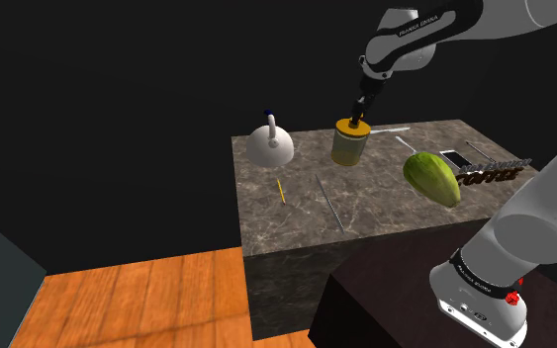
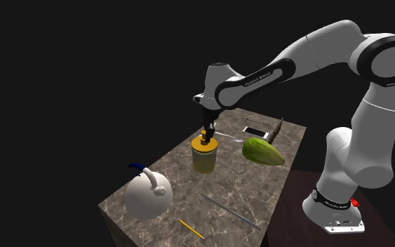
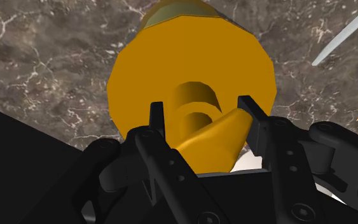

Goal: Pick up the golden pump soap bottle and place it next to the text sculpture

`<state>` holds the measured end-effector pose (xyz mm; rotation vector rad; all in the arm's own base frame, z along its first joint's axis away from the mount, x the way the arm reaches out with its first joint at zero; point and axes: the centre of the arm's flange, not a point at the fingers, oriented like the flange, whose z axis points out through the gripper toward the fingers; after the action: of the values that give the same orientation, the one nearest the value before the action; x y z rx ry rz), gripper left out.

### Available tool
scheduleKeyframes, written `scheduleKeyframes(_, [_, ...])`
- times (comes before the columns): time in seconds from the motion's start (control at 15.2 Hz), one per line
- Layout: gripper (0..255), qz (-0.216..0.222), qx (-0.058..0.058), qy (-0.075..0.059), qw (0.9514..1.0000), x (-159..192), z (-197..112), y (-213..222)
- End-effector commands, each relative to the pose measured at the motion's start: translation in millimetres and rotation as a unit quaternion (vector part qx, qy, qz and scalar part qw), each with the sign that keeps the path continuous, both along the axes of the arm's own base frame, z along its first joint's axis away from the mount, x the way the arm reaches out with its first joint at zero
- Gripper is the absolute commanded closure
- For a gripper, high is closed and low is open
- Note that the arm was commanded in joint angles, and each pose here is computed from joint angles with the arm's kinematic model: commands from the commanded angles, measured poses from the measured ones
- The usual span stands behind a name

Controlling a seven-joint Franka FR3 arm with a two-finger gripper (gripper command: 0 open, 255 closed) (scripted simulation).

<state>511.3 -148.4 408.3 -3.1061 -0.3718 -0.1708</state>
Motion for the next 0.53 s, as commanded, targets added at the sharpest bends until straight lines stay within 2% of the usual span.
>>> scheduleKeyframes(0.0, [255,0.0,0.0,0.001,1.0,0,-1,0])
scheduleKeyframes(0.26, [255,0.0,0.0,0.001,1.0,0,-1,0])
scheduleKeyframes(0.46, [255,0.0,0.0,0.001,1.0,0,15,0])
